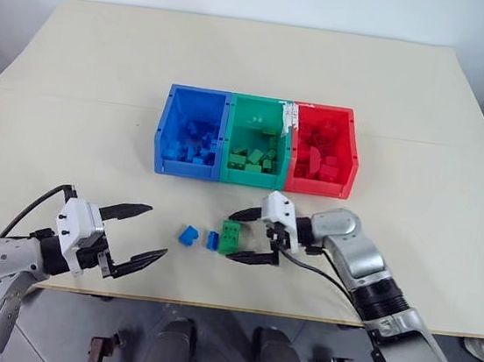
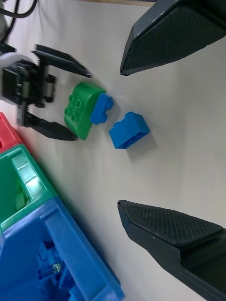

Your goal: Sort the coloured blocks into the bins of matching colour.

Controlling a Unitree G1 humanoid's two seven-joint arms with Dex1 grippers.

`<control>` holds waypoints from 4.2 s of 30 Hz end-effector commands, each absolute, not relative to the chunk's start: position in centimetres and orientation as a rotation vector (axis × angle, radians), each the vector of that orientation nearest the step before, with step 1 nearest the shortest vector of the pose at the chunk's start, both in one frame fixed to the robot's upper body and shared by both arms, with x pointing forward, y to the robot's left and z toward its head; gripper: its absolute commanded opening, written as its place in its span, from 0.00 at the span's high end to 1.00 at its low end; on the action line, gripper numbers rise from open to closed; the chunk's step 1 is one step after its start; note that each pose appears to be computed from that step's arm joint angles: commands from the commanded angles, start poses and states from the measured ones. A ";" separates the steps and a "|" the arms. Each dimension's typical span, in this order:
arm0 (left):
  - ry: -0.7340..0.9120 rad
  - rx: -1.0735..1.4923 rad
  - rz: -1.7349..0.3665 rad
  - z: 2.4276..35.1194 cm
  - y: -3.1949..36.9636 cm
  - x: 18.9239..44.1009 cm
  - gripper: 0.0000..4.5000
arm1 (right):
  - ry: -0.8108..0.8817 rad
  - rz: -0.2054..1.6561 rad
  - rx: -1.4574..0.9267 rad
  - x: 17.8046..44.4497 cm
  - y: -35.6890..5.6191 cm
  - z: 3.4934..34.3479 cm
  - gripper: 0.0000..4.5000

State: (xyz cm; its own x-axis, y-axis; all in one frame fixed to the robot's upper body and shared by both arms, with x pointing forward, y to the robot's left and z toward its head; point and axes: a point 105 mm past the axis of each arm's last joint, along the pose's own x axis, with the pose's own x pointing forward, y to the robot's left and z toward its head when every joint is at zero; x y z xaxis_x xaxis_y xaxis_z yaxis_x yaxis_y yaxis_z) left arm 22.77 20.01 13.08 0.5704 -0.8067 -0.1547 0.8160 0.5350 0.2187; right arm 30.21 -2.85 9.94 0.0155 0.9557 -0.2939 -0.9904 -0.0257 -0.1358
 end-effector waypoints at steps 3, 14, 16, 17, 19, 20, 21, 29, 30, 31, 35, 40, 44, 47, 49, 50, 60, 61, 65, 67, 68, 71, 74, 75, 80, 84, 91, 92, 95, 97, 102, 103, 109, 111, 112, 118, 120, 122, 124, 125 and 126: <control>-0.002 0.296 -0.979 14.4 19.9 22.4 0.00 | 0.139 1.498 -0.430 31.0 -2.6 8.8 0.01; -0.014 0.309 -0.989 14.8 19.9 22.9 0.00 | 0.153 1.535 -0.403 30.2 -3.0 8.7 0.25; -0.018 0.310 -0.991 14.9 19.9 23.0 0.00 | 0.126 1.514 -0.378 30.6 -3.1 9.4 0.25; -0.020 0.311 -0.992 14.9 19.9 23.1 0.00 | 0.092 1.509 -0.370 30.8 -3.2 10.0 0.25; -0.022 0.312 -0.994 14.8 19.8 23.2 0.00 | 0.044 1.505 -0.345 31.1 -3.5 11.3 0.25; -0.024 0.311 -0.996 14.8 19.8 23.2 0.00 | 0.013 1.506 -0.321 31.2 -3.7 12.2 0.25; -0.026 0.311 -0.997 14.8 19.7 23.3 0.00 | -0.014 1.508 -0.301 31.3 -3.9 13.2 0.25; -0.047 0.310 -1.024 14.9 18.9 23.8 0.00 | -0.219 1.286 -0.267 36.0 -6.0 20.8 0.25; -0.051 0.310 -1.031 15.0 18.8 23.9 0.00 | -0.240 1.219 -0.269 37.4 -6.2 21.6 0.25; -0.054 0.310 -1.036 15.0 18.6 24.0 0.00 | -0.249 1.157 -0.278 38.6 -6.4 22.1 0.25; -0.065 0.311 -1.043 15.1 18.3 24.4 0.00 | -0.271 1.035 -0.279 41.1 -6.6 23.1 0.25; -0.069 0.307 -1.041 15.0 18.1 24.4 0.00 | -0.284 1.085 -0.277 40.6 -6.6 23.0 0.01; -0.058 0.300 -1.023 14.8 18.7 24.2 0.00 | -0.311 1.211 -0.274 38.1 -8.5 22.9 0.01; -0.044 0.302 -1.006 14.7 19.4 24.1 0.00 | -0.332 1.326 -0.256 35.4 -10.7 22.6 0.01; -0.026 0.307 -0.988 14.6 20.3 24.0 0.00 | -0.312 1.378 -0.243 33.5 -12.7 21.8 0.01; -0.018 0.311 -0.980 14.5 20.7 23.9 0.00 | -0.281 1.389 -0.260 32.8 -13.7 21.1 0.01; 0.096 0.312 -0.909 13.4 24.7 22.1 0.00 | -0.126 1.323 -0.297 29.2 -19.9 18.0 0.01; 0.100 0.315 -0.907 13.4 24.8 22.1 0.00 | -0.130 1.316 -0.289 29.2 -19.8 18.0 0.01; 0.085 0.305 -0.962 13.7 23.1 22.1 0.00 | -0.133 1.339 -0.269 28.5 -18.8 17.7 0.01; 0.063 0.284 -1.035 14.1 20.8 22.2 0.00 | -0.143 1.359 -0.268 28.1 -18.1 17.7 0.01; 0.054 0.283 -1.066 14.3 19.5 22.3 0.00 | -0.146 1.360 -0.272 28.0 -17.9 17.6 0.01; 0.059 0.304 -1.142 14.4 16.3 22.9 0.00 | -0.150 1.353 -0.274 27.9 -17.5 17.5 0.01; 0.124 0.380 -1.216 13.3 13.5 23.5 0.00 | -0.155 1.345 -0.266 27.9 -17.2 17.6 0.01; 0.142 0.405 -1.241 13.0 12.8 23.6 0.00 | -0.155 1.345 -0.265 27.9 -17.1 17.6 0.01; 0.197 0.480 -1.259 11.7 11.2 24.8 0.00 | -0.168 1.337 -0.259 27.8 -16.6 17.9 0.01; 0.232 0.515 -1.240 10.9 11.2 25.9 0.00 | -0.160 1.317 -0.255 27.3 -17.0 17.9 0.01; 0.284 0.543 -1.295 10.0 11.2 26.4 0.00 | -0.112 1.326 -0.258 25.2 -18.1 17.2 0.01; 0.279 0.544 -1.306 9.9 11.0 26.4 0.00 | -0.109 1.337 -0.264 24.8 -18.1 17.2 0.01; 0.268 0.540 -1.316 9.8 10.7 26.7 0.00 | -0.098 1.376 -0.277 23.7 -17.9 16.8 0.01; 0.258 0.537 -1.313 9.8 10.4 27.0 0.00 | -0.088 1.401 -0.278 23.1 -17.7 16.6 0.01; 0.253 0.537 -1.305 9.7 10.1 27.5 0.00 | -0.125 1.454 -0.254 22.1 -16.9 16.4 0.01; 0.256 0.537 -1.304 9.6 10.1 27.6 0.00 | -0.126 1.447 -0.254 22.2 -16.8 16.3 0.01; 0.224 0.524 -1.297 10.0 10.0 27.6 0.32 | -0.131 1.423 -0.263 22.8 -17.0 16.1 0.00; 0.185 0.515 -1.296 10.4 9.8 27.7 0.45 | -0.131 1.420 -0.264 23.0 -16.9 16.0 0.00; 0.161 0.509 -1.291 10.7 9.8 27.8 0.52 | -0.132 1.419 -0.265 23.1 -16.9 15.9 0.00; -0.095 0.404 -1.190 14.8 10.0 29.4 0.67 | -0.127 1.413 -0.265 23.5 -16.9 15.7 0.00; -0.195 0.386 -1.118 16.9 10.8 30.4 0.67 | -0.123 1.408 -0.268 23.6 -17.0 15.6 0.00; -0.261 0.384 -1.041 18.8 11.7 31.7 0.67 | -0.120 1.398 -0.271 23.8 -17.1 15.6 0.00; -0.286 0.386 -0.977 20.1 12.4 33.2 0.67 | -0.122 1.387 -0.274 24.0 -17.2 15.6 0.00; -0.300 0.404 -0.934 20.8 12.8 34.3 0.67 | -0.126 1.383 -0.275 24.2 -17.3 15.7 0.00; -0.298 0.425 -0.891 21.2 13.1 35.3 0.67 | -0.131 1.377 -0.275 24.3 -17.3 15.9 0.00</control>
State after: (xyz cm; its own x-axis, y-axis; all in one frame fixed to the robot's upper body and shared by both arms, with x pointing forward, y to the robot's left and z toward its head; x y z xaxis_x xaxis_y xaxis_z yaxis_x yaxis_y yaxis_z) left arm 34.44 12.48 20.35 0.5530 -0.8320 0.0447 0.7336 0.5117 0.4472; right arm 24.21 -17.40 15.20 0.1894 0.9779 -0.0882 -0.9576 0.1641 -0.2368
